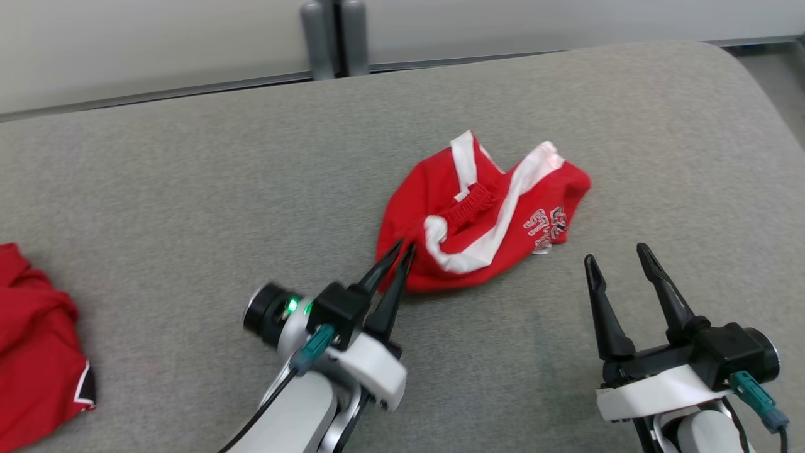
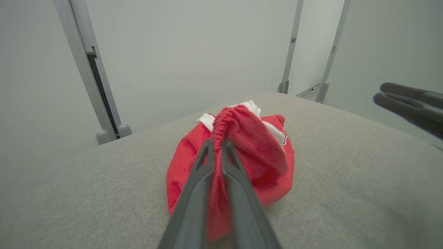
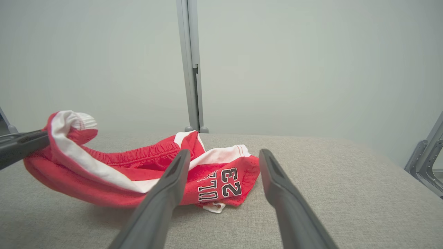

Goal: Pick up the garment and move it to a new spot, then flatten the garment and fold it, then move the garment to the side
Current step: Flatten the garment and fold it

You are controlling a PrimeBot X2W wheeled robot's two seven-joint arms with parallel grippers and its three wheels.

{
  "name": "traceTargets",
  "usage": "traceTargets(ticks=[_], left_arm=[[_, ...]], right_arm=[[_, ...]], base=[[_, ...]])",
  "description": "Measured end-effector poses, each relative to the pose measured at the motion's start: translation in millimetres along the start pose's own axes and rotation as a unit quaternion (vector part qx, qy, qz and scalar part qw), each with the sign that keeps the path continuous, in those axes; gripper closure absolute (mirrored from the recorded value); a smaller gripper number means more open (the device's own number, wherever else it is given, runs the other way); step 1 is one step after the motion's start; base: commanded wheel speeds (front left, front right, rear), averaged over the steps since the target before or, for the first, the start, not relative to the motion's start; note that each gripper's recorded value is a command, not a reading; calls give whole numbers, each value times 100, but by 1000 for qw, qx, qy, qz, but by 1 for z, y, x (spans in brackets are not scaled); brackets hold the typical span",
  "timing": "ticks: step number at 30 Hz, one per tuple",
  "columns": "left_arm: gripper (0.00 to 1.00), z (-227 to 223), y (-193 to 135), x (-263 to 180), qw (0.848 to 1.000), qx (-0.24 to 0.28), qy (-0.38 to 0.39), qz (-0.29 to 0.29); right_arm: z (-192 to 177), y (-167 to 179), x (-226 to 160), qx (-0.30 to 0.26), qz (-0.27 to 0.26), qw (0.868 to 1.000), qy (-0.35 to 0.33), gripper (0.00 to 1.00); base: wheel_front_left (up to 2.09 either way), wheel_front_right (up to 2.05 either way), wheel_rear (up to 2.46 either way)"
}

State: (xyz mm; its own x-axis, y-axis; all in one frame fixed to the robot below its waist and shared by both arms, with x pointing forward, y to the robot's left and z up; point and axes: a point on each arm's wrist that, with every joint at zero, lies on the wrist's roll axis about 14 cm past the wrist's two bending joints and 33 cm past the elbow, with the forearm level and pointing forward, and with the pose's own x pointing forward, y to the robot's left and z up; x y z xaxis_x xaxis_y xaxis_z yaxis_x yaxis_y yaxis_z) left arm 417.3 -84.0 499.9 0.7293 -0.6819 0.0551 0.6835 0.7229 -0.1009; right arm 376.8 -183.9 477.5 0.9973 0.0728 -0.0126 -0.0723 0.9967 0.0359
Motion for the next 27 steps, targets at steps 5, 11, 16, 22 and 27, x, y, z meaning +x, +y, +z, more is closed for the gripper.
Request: traceTargets(ticks=[5,11,16,22,27], left_arm=[[0,-46,26,-47,996,-38,63,60],[0,-63,67,-91,988,-30,92,123],[0,-39,103,-102,988,18,67,137],[0,-22,65,-83,996,42,81,9],[0,-24,16,-78,989,58,114,-79]], right_arm=[[-6,8,10,0,17,1000,6,0],[-8,19,19,0,38,999,6,0],[-10,29,22,3,53,999,7,0],[-10,32,19,4,57,998,8,0],[-8,21,16,-3,44,999,7,0]], base=[[0,0,0],[0,0,0],[0,0,0],[0,0,0],[0,0,0]])
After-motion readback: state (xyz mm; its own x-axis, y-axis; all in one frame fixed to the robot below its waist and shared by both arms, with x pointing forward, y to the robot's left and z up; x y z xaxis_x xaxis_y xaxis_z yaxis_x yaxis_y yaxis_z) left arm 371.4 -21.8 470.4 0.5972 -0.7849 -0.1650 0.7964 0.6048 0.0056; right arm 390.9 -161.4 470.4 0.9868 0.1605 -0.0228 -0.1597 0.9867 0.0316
